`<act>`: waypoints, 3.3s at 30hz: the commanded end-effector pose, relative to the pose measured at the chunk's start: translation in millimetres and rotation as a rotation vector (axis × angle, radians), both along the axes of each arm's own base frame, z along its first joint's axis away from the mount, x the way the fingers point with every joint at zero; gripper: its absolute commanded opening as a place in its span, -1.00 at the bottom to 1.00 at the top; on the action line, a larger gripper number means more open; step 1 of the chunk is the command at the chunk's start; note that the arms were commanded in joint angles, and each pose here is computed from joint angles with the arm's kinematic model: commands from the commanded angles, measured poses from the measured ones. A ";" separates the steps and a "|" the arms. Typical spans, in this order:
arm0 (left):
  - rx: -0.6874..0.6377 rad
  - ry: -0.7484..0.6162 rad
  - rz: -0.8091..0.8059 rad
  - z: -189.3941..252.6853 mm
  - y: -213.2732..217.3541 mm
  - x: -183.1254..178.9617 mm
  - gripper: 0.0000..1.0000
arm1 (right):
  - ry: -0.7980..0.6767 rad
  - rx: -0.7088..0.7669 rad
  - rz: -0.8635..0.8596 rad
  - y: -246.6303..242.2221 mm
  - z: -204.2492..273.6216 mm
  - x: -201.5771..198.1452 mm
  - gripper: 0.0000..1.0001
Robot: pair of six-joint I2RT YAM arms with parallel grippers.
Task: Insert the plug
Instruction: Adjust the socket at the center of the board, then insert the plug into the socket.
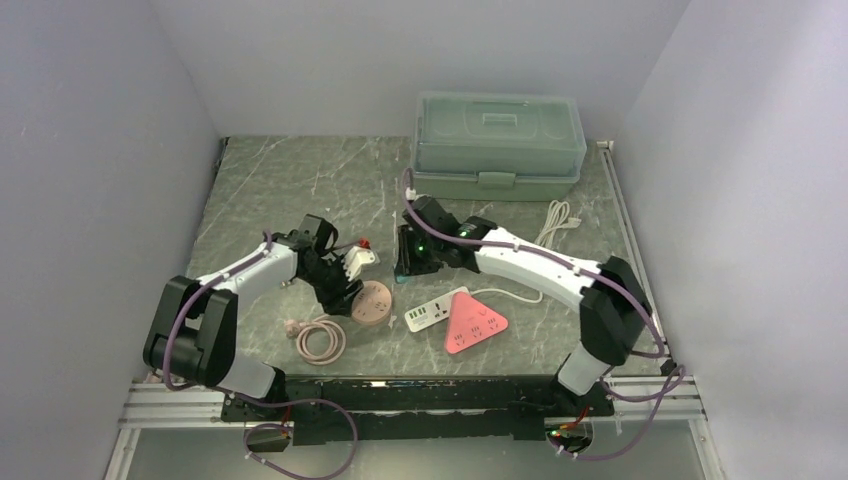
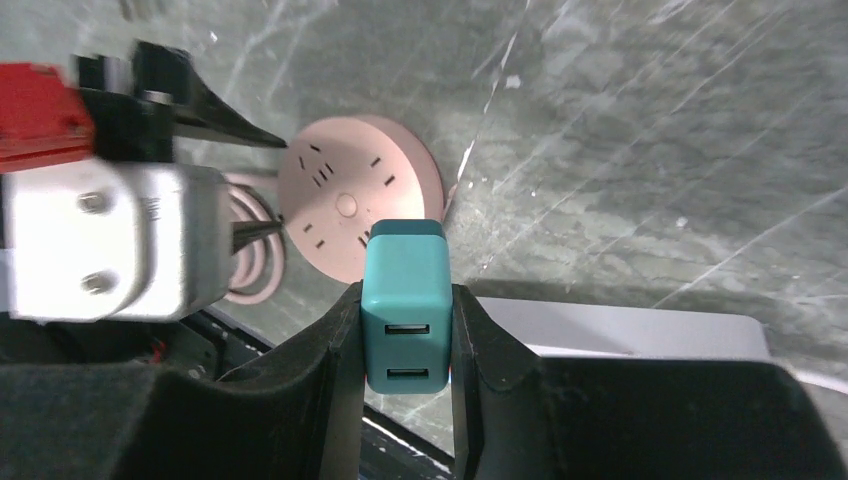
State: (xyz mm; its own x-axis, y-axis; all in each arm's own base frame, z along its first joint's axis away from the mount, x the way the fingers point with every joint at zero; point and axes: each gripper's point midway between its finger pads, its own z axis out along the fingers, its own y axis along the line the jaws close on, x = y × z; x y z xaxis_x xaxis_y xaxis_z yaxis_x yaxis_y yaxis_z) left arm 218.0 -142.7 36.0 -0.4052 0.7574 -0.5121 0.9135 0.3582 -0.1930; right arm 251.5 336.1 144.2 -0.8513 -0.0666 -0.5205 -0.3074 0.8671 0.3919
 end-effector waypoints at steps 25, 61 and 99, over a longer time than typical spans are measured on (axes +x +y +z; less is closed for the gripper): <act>-0.027 0.100 0.417 28.2 -20.3 32.1 -1.00 | -0.051 -0.106 0.021 7.3 -22.0 4.3 -1.00; -0.091 0.068 0.283 37.7 11.0 82.2 -0.12 | 0.026 -0.203 -0.166 22.9 -44.7 19.0 -1.00; -0.182 0.066 -0.263 5.3 9.2 -19.8 -0.47 | 0.073 -0.320 -0.199 13.9 -68.3 9.3 -1.00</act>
